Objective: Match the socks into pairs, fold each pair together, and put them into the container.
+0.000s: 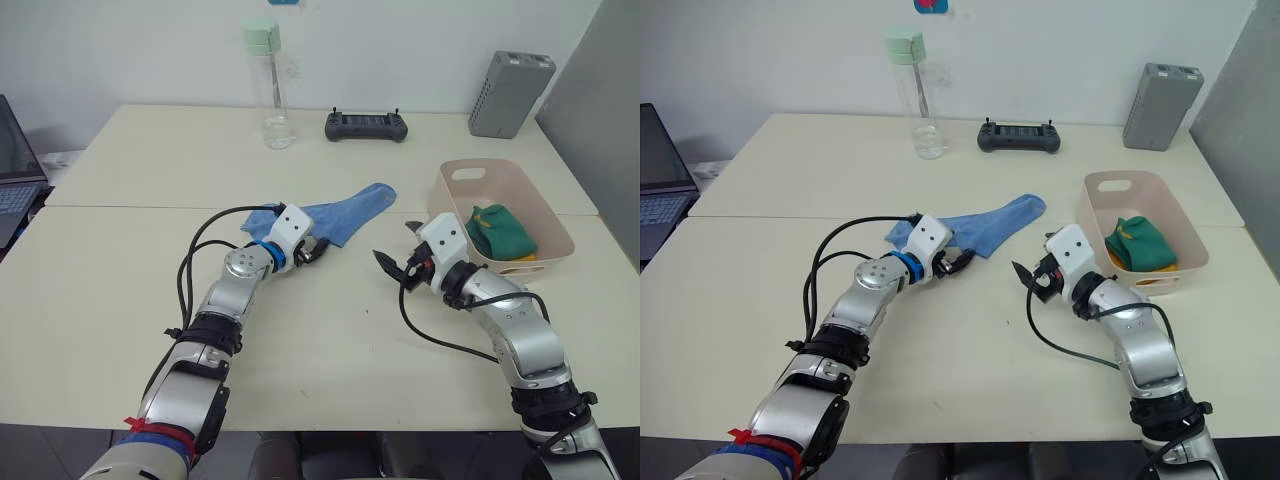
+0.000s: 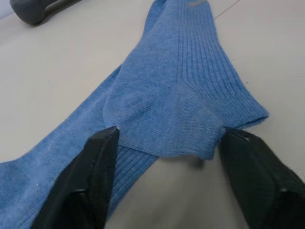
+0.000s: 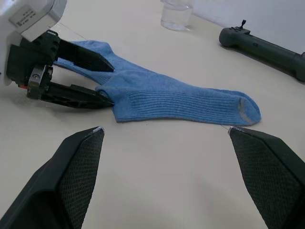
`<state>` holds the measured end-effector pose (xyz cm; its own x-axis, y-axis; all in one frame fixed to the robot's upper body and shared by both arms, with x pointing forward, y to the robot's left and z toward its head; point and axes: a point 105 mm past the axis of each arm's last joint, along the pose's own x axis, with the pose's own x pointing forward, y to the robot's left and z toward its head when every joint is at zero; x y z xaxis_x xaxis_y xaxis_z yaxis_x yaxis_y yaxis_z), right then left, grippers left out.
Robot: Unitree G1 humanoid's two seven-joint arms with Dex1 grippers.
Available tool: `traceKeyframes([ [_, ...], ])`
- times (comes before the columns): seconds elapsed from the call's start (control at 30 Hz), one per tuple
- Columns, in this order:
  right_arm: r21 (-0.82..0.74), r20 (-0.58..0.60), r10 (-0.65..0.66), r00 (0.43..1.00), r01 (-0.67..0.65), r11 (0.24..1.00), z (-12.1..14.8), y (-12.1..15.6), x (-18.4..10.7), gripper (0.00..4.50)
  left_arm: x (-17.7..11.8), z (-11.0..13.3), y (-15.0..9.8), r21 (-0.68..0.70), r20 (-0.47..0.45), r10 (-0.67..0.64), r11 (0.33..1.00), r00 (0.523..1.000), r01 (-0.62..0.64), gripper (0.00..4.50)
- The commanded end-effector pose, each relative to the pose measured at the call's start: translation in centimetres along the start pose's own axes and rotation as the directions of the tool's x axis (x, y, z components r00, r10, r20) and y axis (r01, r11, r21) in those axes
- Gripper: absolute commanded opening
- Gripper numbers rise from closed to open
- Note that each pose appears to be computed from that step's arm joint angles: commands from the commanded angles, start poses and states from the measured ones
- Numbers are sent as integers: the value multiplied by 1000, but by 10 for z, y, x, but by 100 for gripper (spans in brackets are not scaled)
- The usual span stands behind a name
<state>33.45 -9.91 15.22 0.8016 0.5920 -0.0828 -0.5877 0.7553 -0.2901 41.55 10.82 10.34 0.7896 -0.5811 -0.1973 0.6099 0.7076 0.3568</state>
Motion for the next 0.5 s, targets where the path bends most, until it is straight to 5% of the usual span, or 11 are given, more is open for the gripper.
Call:
traceKeyframes([
  [0.03, -24, 49, -25, 998, 26, 999, 15, -6, -4, 450, -1, 15, 3, 17, 70, 4, 1000, 998, -5, 205],
  [0.23, -22, 52, -23, 998, 24, 999, 15, -5, -3, 450, -1, 24, 4, -17, 114, 11, 1000, 993, -9, 13],
  [0.5, -18, 53, -25, 998, 26, 999, 15, -6, -1, 450, -12, 55, -8, -40, 246, -75, 995, 966, 88, 6],
])
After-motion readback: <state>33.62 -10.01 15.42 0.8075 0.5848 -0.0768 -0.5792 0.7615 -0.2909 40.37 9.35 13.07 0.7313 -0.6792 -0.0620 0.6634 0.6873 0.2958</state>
